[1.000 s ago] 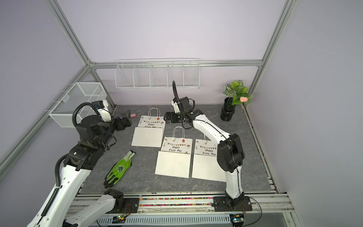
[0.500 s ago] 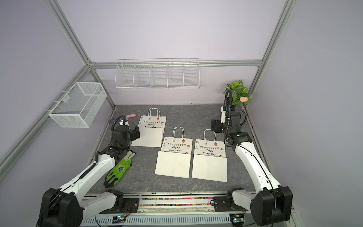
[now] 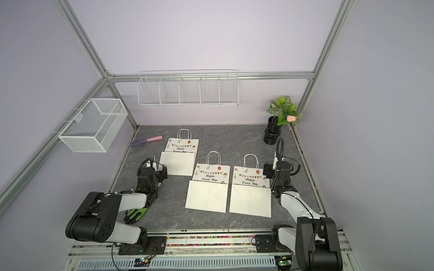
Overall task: Put away the paper bag
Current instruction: Reset both arms
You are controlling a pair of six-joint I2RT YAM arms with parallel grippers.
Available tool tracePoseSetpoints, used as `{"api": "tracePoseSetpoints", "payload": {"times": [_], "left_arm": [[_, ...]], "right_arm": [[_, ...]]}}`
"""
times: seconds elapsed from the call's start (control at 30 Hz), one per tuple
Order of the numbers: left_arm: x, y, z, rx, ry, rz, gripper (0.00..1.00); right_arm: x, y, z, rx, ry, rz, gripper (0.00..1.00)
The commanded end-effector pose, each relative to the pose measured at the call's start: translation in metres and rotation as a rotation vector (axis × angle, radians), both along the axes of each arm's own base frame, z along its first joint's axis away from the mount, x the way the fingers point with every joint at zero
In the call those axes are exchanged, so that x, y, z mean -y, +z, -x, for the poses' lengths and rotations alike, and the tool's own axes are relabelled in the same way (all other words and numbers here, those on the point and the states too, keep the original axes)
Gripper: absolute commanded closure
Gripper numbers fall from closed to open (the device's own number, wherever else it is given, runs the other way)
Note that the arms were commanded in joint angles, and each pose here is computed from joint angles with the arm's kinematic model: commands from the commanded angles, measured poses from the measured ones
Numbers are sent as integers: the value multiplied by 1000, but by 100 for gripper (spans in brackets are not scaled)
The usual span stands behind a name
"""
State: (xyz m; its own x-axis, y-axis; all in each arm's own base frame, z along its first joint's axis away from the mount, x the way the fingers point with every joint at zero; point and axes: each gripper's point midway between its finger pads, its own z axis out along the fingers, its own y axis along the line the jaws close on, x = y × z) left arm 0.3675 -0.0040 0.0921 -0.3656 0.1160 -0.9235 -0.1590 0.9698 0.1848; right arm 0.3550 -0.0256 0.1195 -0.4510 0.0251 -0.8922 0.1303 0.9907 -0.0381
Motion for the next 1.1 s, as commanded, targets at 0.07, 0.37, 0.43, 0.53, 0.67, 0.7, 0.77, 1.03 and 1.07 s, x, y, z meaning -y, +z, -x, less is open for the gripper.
{"api": "tracePoseSetpoints", "payload": {"times": [0.07, 0.37, 0.43, 0.53, 0.67, 0.7, 0.77, 1.03, 1.07], "left_arm": [[1, 38, -20, 150, -24, 70, 1], [-5, 23, -34, 73, -62, 140, 1], [-7, 23, -34, 75, -54, 141, 1], [-6, 24, -35, 76, -58, 143, 1], [-6, 23, -34, 71, -58, 141, 1], [-7, 23, -35, 72, -54, 140, 1], [-7, 23, -35, 69, -49, 140, 1], [-7, 22, -35, 68, -47, 136, 1], [-7, 23, -35, 69, -50, 135, 1]], "right_arm": [[11, 27, -23, 194, -36, -37, 11], [8, -3, -19, 199, -9, -47, 11], [8, -8, -18, 221, -14, -39, 11], [-1, -17, -22, 210, 26, -25, 11], [2, -24, -29, 149, -22, 12, 11], [4, -24, -32, 151, -35, 18, 11], [0, -25, -33, 139, -22, 29, 11], [-20, -26, -37, 121, 88, 41, 11], [-20, -27, -37, 119, 91, 39, 11]]}}
